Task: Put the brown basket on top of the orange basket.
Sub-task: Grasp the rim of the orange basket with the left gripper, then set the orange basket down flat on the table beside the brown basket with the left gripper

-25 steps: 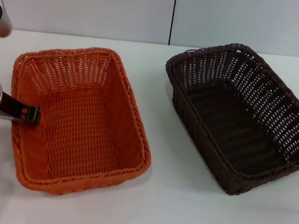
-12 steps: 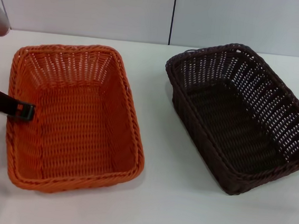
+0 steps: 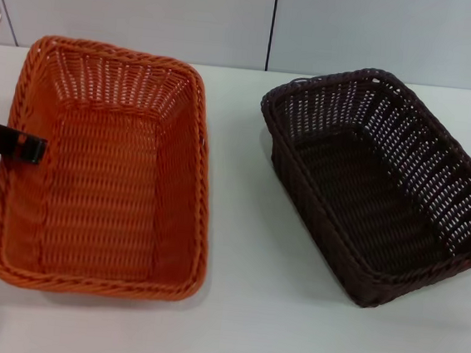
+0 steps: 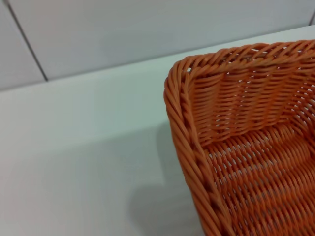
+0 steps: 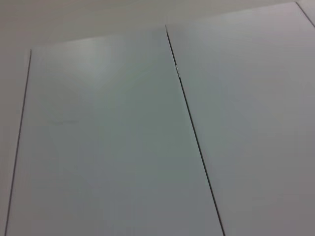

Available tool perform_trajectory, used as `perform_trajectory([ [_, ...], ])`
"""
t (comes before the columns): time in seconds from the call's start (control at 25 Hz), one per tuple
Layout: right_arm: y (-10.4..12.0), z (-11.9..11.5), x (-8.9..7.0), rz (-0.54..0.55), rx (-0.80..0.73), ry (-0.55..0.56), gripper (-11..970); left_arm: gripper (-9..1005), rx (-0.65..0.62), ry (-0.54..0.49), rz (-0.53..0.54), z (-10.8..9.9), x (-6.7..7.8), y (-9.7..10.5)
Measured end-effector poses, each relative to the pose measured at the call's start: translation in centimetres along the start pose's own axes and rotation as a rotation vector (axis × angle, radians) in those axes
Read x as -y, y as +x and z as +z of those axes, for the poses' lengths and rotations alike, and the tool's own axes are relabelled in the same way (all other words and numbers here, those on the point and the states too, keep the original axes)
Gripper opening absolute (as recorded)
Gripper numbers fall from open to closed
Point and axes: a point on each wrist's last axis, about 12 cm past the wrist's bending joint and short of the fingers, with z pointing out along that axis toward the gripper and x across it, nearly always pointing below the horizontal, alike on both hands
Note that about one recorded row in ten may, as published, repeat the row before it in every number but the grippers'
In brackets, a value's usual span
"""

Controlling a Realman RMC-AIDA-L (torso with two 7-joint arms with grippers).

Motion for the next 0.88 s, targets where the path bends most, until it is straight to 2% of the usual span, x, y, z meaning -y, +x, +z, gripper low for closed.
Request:
perform_trajectory([
  [0.08,0.0,0.0,0.0,0.001,0.000,-0.004,817,233,0.024,-0.004,0.073,-1.1,0.0,-0.5],
  [0.16,0.0,0.1,-0.1,0.006,-0.001,-0.013,817,232,0.024,-0.004,0.073,-1.1,0.0,-0.5],
  [0.2,0.0,0.1,-0.2,0.007,0.000,-0.018,817,231,0.037,-0.005,0.131,-2.0,0.2,-0.9],
  [0.44,0.1,0.2,-0.4,0.011,-0.002,-0.028,816,201,0.053,-0.007,0.169,-2.7,0.3,-1.3],
  [0.48,0.1,0.2,-0.4,0.011,-0.003,-0.028,816,196,0.080,-0.009,0.233,-3.7,0.6,-1.8],
  [0.52,0.1,0.2,-0.4,0.010,-0.003,-0.027,816,189,0.080,-0.009,0.233,-3.7,0.6,-1.8],
  [0.56,0.1,0.1,-0.3,0.009,-0.004,-0.027,816,182,0.091,-0.009,0.284,-4.4,0.9,-2.1],
  [0.64,0.1,0.1,-0.3,0.010,-0.002,-0.026,817,168,0.091,-0.009,0.284,-4.4,0.9,-2.1],
  [0.72,0.0,0.1,-0.3,0.011,0.002,-0.027,817,159,0.125,-0.019,0.370,-5.7,1.2,-2.7],
  [0.84,0.0,0.1,-0.4,0.014,0.006,-0.029,817,154,0.137,-0.019,0.390,-6.0,1.5,-2.8],
  [0.88,0.0,0.1,-0.5,0.015,0.006,-0.030,817,152,0.150,-0.015,0.442,-6.6,2.1,-3.2],
])
